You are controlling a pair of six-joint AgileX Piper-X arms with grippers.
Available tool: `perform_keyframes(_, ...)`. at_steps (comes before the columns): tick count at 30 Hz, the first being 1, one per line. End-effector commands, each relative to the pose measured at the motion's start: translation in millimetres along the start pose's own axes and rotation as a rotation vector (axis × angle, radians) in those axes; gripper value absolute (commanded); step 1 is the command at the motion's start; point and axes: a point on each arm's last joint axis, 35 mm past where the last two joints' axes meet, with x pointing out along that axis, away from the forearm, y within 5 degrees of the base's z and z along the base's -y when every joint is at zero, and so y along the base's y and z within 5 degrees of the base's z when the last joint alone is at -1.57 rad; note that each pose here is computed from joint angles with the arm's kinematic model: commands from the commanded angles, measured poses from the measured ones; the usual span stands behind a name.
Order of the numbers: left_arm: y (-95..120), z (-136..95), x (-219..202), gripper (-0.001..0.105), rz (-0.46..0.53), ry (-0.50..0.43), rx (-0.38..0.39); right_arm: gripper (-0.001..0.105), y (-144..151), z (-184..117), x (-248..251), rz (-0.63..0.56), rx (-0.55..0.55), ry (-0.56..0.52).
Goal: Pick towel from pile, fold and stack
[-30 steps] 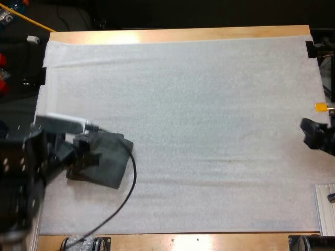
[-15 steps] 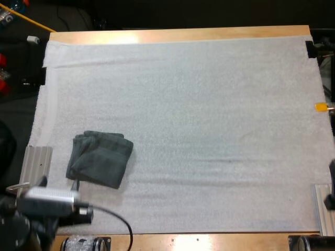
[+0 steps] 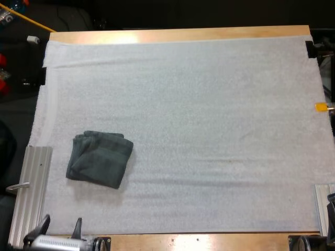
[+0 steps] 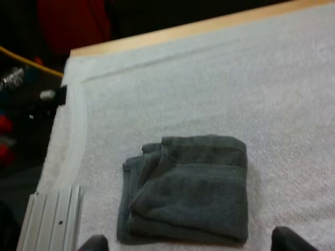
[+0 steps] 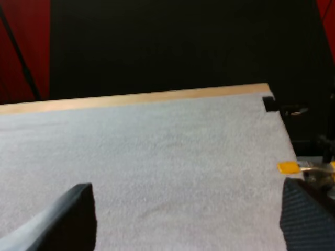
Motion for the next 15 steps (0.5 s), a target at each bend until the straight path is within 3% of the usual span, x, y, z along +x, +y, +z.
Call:
perform_keyframes(1,1,0,2,0.059,0.005,0.024,0.006,0.07,-1,1,4,-0.001,0.001,0.029)
perform_keyframes(15,0,0,10,0.059,-0.023,0.029,0.028,0.07,-2,2,6,-0.016,0.006,0.014)
